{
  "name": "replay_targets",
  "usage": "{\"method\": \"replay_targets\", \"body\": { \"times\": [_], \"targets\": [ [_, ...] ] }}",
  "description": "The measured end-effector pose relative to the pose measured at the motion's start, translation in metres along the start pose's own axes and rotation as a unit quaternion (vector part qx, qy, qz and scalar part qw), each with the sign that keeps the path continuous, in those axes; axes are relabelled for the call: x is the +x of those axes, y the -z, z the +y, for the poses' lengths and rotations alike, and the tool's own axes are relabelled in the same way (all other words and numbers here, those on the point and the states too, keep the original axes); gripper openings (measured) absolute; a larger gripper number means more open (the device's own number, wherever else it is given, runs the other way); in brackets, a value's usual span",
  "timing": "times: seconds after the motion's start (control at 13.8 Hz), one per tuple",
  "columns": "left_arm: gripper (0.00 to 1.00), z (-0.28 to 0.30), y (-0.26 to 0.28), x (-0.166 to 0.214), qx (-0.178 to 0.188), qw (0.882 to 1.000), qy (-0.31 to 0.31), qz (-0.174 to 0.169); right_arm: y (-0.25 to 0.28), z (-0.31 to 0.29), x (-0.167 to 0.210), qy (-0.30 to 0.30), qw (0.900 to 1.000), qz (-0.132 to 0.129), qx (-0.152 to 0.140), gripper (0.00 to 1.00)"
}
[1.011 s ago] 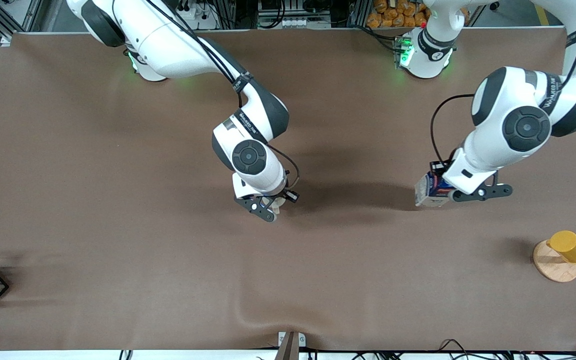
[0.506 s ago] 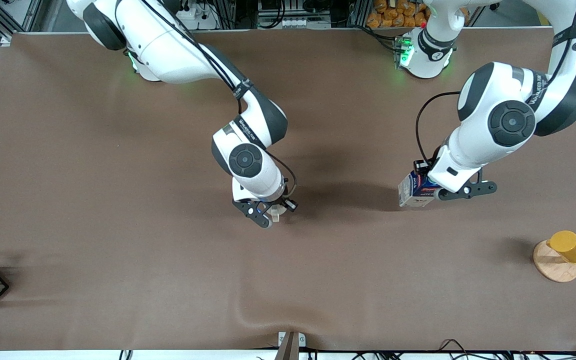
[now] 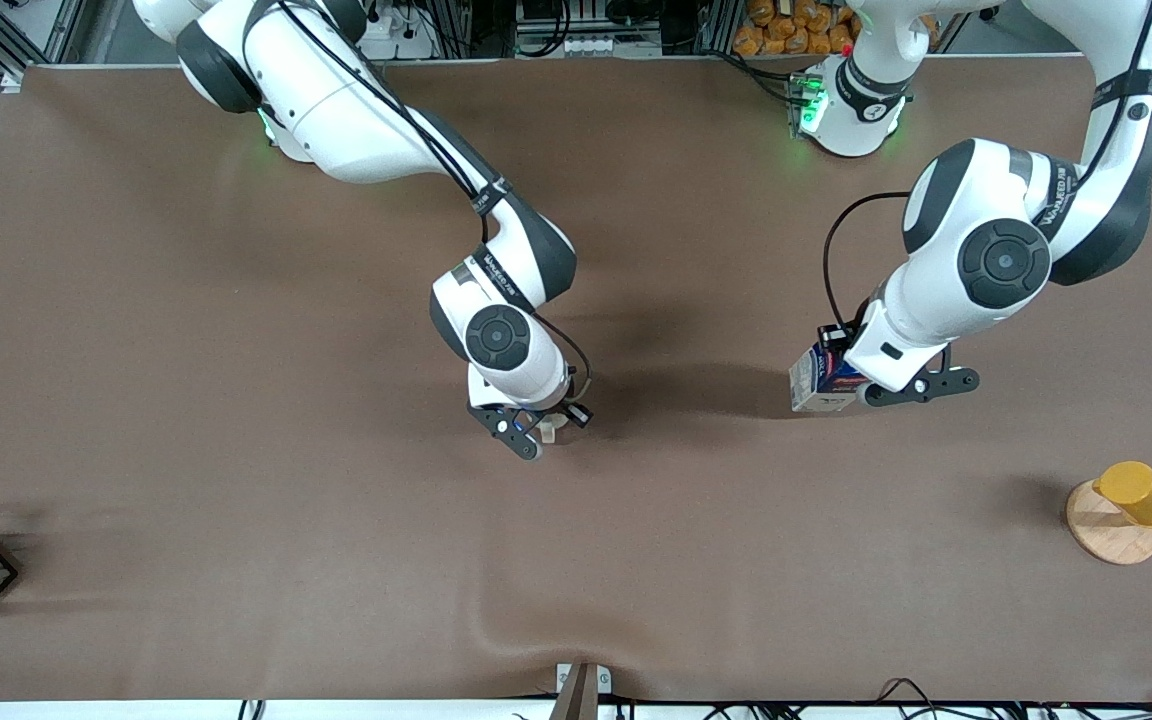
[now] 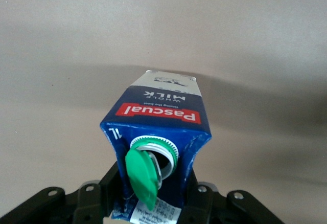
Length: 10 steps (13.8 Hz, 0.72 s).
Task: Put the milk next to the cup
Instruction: 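Set the mug down with the right gripper while the left gripper carries the carton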
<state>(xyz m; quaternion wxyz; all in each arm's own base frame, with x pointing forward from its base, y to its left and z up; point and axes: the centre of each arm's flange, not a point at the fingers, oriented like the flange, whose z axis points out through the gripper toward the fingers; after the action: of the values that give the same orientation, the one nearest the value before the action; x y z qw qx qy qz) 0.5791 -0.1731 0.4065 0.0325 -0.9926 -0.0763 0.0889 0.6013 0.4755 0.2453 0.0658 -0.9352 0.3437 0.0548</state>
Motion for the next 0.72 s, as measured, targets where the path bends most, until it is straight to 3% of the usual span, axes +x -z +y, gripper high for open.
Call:
{"method": "replay_targets", "body": {
  "times": [0.14,0.22,0.51,0.72],
  "targets": [
    [0.51,0.000,-0.001,0.001,-0.001,1.000,0.010,-0.001,0.001,-0.001,-0.001,0.000,1.000,0.000,0.001,0.13],
    [0.51,0.002,0.001,0.002,-0.002,1.000,0.020,0.001,0.003,-0.002,-0.001,0.000,1.000,0.000,0.003,0.22],
    [0.51,0.044,0.018,-0.013,-0.031,0.998,0.049,0.002,0.032,-0.006,-0.001,0.000,1.000,-0.001,0.003,0.65],
    [0.51,0.111,0.025,-0.044,-0.044,0.997,0.068,0.000,0.082,-0.004,0.007,0.001,1.000,0.001,0.006,0.96]
  ]
}}
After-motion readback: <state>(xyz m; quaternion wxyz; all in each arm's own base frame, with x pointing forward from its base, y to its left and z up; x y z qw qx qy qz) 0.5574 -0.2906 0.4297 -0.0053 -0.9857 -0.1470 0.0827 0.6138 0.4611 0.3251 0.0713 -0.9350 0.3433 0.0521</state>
